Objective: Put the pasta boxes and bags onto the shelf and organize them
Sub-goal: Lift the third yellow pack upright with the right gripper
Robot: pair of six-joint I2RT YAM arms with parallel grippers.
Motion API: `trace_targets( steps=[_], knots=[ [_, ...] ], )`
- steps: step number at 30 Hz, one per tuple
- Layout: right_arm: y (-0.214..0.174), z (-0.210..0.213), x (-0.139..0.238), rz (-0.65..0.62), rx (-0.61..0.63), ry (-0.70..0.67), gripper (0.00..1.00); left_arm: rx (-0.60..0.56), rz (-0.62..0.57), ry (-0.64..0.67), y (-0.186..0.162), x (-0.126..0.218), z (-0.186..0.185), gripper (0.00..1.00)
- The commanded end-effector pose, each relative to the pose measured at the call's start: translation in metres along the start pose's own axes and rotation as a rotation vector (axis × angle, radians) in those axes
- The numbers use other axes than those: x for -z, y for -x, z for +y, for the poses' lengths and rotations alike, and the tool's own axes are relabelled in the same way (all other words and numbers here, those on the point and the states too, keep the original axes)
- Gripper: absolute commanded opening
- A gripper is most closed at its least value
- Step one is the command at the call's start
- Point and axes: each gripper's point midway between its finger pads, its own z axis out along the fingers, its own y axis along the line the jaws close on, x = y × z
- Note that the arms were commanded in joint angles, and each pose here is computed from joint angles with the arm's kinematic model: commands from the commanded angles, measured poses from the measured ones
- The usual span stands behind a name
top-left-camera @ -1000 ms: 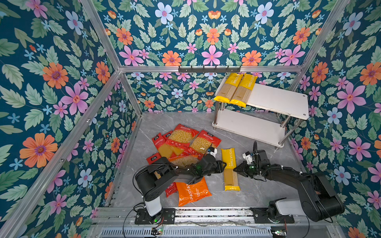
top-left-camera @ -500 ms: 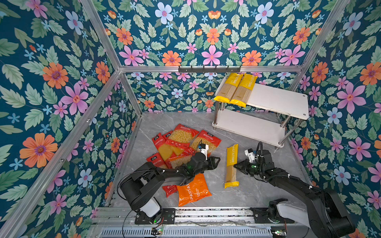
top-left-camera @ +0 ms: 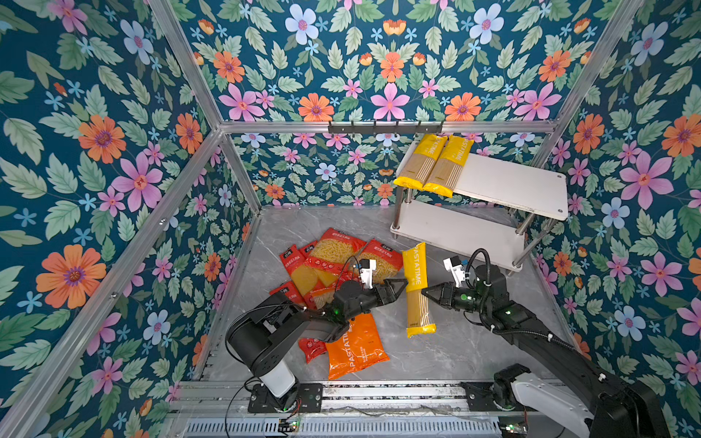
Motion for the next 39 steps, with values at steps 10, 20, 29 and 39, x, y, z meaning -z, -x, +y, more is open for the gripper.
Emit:
trace_targets(
  steps=[10,20,29,39],
  knots=[
    [0.002,0.059,-0.003,0.035,0.064,0.219,0.00,-0.007,-0.013,-0.315,0.021,0.001,-0.076,0.83],
    [-0.001,0.051,-0.005,0.031,0.008,0.209,0.08,0.000,-0.012,-0.336,0.032,-0.006,-0.086,0.33],
    [-0.012,0.032,0.005,-0.022,-0.031,0.161,0.40,-0.015,-0.056,-0.328,0.055,-0.006,-0.100,0.17],
    [-0.029,0.015,0.013,-0.067,-0.048,0.095,0.72,-0.010,-0.193,-0.313,0.095,-0.005,-0.107,0.15]
  ],
)
